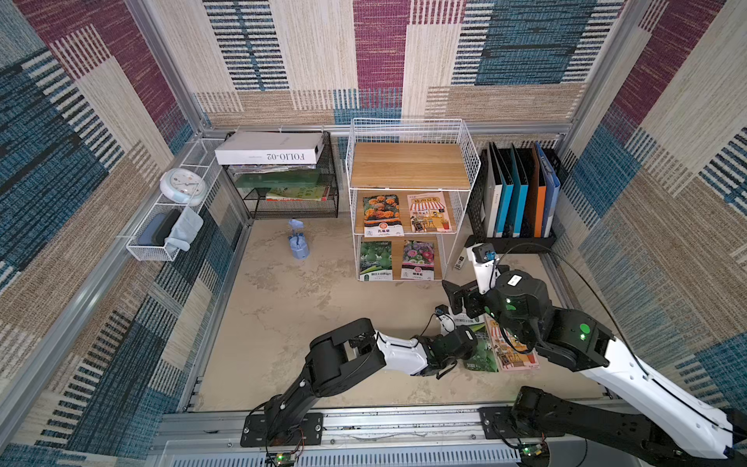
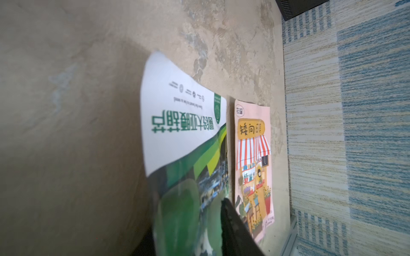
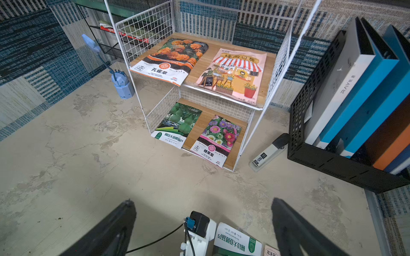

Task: Take the seed bag off the shelf
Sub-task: Place the seed packet at the center of the board, then pick up the seed packet from the shelf.

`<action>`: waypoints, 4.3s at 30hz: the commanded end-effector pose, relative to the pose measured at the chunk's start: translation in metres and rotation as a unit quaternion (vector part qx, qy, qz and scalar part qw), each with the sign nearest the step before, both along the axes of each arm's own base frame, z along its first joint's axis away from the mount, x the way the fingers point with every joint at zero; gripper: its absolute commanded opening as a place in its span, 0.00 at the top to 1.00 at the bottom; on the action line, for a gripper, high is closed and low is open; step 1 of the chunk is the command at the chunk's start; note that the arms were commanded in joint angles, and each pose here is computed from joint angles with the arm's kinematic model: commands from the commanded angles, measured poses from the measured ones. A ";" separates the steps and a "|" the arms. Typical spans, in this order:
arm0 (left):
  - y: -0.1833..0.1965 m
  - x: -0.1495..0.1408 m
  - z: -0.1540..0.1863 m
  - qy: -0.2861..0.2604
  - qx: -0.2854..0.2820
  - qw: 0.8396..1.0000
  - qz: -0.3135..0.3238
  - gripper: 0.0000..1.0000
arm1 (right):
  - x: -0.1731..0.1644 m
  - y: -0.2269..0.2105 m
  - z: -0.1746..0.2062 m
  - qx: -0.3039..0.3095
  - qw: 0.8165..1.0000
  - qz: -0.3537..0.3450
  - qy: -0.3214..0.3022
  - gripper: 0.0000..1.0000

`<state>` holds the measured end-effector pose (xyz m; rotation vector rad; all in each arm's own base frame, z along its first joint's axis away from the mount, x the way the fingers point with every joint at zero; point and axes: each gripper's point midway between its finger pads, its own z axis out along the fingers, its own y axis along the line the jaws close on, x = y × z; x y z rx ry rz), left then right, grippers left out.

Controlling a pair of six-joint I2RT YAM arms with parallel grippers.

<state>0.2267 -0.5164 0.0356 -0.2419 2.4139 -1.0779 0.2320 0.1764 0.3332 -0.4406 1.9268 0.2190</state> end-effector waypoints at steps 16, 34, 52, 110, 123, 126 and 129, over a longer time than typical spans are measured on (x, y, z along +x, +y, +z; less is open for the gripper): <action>0.068 -0.006 -0.014 0.058 0.211 0.974 0.052 0.33 | 0.003 0.003 0.003 0.013 1.000 -0.004 -0.003 0.01; 0.218 0.003 0.122 -0.084 0.192 0.971 0.117 0.30 | 0.018 0.017 0.034 -0.062 0.996 0.037 -0.050 0.03; 0.229 0.048 0.217 -0.062 -0.115 0.986 -0.099 0.22 | 0.091 0.078 0.002 -0.258 0.943 0.194 -0.084 0.38; 0.245 0.079 0.230 -0.056 -0.162 0.984 -0.056 0.19 | 0.178 0.068 -0.046 -0.331 0.931 0.139 -0.068 0.93; 0.230 0.106 0.255 -0.046 -0.207 0.976 -0.038 0.10 | 0.128 0.072 -0.054 -0.296 0.932 0.194 -0.072 1.00; 0.227 0.112 0.256 -0.041 -0.222 0.974 -0.028 0.08 | 0.114 0.075 -0.055 -0.283 0.932 0.212 -0.079 1.00; 0.222 0.118 0.256 -0.033 -0.238 0.970 -0.028 0.07 | 0.099 0.080 -0.056 -0.271 0.930 0.230 -0.090 1.00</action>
